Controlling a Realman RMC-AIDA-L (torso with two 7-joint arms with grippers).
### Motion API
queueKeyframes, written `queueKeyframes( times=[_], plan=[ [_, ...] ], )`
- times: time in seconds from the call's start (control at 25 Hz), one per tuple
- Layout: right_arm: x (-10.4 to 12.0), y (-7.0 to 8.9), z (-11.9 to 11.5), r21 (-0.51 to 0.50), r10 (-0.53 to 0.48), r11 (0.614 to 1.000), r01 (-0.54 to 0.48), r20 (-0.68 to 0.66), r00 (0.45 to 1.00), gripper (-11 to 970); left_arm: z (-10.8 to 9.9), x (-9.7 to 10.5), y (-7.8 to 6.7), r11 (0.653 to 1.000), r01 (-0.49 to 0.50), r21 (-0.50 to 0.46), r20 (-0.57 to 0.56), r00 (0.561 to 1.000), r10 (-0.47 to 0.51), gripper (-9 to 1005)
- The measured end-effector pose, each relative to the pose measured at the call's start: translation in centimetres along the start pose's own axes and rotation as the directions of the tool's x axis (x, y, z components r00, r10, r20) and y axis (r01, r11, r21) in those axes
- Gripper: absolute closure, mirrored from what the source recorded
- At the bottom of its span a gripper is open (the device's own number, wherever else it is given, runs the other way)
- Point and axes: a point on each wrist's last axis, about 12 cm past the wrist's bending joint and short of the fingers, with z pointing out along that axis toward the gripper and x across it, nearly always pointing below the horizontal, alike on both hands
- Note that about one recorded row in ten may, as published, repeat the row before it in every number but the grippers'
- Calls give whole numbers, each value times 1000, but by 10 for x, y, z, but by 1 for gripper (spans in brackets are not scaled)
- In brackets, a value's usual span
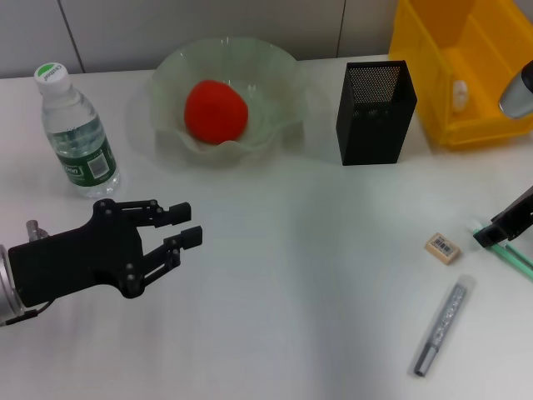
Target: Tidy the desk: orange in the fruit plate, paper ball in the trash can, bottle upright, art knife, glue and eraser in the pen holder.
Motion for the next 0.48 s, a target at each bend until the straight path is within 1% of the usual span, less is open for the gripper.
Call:
queueKeyframes(
  times=[0.48],
  plan=[
    [2,1,4,-11,1,1000,-1,-15,1000,566,0,0,0,1000,2,-2,1,1000,-2,697]
  ],
)
